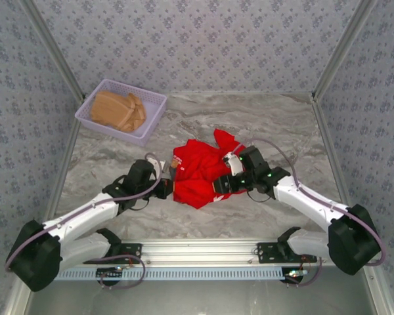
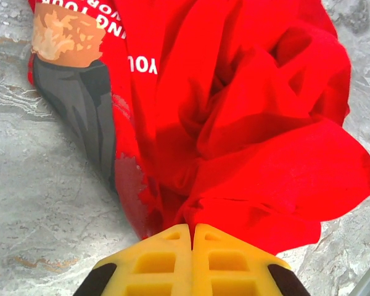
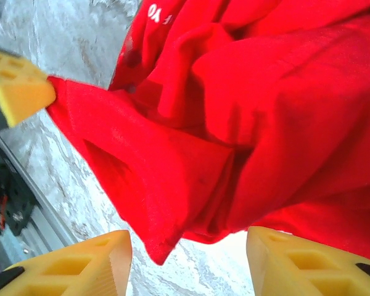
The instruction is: Fold the inside-out t-shirt
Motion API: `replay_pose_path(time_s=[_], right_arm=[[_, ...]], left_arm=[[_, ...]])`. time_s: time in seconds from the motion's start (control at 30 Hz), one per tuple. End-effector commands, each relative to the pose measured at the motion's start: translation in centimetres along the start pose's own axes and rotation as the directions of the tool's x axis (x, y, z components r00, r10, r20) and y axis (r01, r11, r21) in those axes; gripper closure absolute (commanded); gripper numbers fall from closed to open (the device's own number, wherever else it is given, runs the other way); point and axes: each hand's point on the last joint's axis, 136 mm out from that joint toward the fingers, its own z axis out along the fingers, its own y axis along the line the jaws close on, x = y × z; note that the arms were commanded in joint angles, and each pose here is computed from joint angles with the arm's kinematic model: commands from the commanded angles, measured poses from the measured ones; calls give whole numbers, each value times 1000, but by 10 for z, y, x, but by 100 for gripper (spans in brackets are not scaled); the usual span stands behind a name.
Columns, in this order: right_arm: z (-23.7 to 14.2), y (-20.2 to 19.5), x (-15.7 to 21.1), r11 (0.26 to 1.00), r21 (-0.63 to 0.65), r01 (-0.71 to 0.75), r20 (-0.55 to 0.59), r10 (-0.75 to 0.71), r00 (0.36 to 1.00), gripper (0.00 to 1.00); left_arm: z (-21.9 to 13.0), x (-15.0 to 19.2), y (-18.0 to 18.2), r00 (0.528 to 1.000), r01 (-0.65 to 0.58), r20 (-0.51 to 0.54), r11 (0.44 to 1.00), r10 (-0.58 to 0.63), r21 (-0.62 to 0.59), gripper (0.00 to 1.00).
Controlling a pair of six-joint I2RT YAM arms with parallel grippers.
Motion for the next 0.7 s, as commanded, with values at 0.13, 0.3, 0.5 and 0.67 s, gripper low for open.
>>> replay_pose_path(time_s=[0.13,0.3,0.5,0.67], right_arm=[[17,3,10,999,41,34,-50,-32,998,48],[32,2,13,997,15,-79,-55,80,995,57],[13,9,-1,993,-15,-116,2,116,993,89],[-41,16,-33,998,42,-43,108,38,993,96]], left_arm=[[-2,-17,-11,1000,31,-3,999,-31,28,100],[-3,-17,-10,1000,27,-1,999,-27,26,100],[-12,-23,-16,999,-9,36,999,7,44,100],[-39,-57,-48,983,-79,174,986,53,145,100]])
